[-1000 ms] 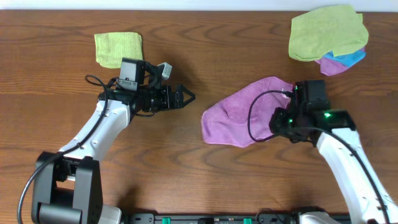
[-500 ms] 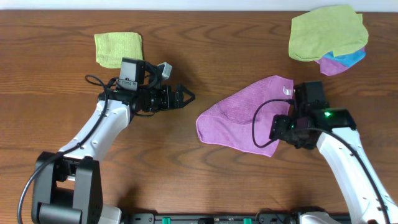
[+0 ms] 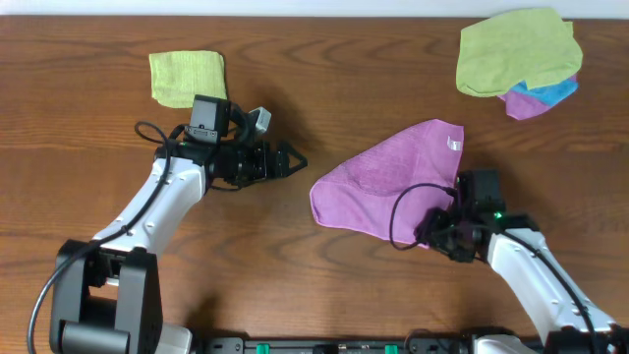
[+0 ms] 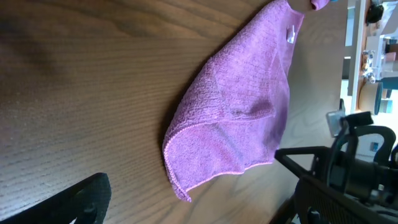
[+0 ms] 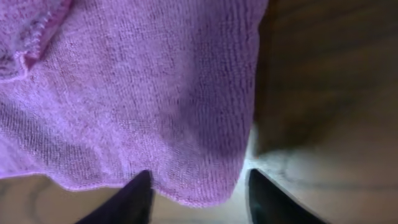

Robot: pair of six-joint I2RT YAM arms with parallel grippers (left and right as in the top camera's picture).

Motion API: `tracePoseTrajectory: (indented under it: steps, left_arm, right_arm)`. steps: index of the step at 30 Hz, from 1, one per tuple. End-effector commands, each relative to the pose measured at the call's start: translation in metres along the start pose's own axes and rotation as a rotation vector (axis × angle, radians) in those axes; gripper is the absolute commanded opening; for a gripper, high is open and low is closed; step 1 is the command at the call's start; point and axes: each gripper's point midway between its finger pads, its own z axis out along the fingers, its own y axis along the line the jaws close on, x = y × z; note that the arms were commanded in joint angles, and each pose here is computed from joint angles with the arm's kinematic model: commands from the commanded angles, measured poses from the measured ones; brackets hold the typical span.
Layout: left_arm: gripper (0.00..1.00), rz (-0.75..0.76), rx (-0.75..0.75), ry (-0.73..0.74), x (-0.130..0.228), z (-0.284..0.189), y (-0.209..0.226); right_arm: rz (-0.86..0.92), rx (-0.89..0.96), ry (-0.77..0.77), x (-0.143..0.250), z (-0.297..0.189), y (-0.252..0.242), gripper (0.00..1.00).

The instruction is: Fold the cloth

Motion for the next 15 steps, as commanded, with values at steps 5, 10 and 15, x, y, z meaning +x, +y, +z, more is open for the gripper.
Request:
tracePoseTrajectory:
  steps: [5, 10, 15]
  left_arm:
    - [0.95, 0.015, 0.005, -0.005, -0.006, 0.000, -0.003]
    - [0.95, 0.029, 0.014, 0.011, -0.001, 0.004, -0.009]
    - [0.95, 0.062, 0.015, 0.044, 0.009, 0.014, -0.020]
  right_arm:
    - [0.063, -0.022, -0.013, 0.003, 0.010, -0.004, 0.30]
    - [0.027, -0.017, -0.039, -0.003, 0.009, -0.004, 0.06]
    - [-0.080, -0.027, -0.096, -0.024, -0.003, 0.009, 0.01]
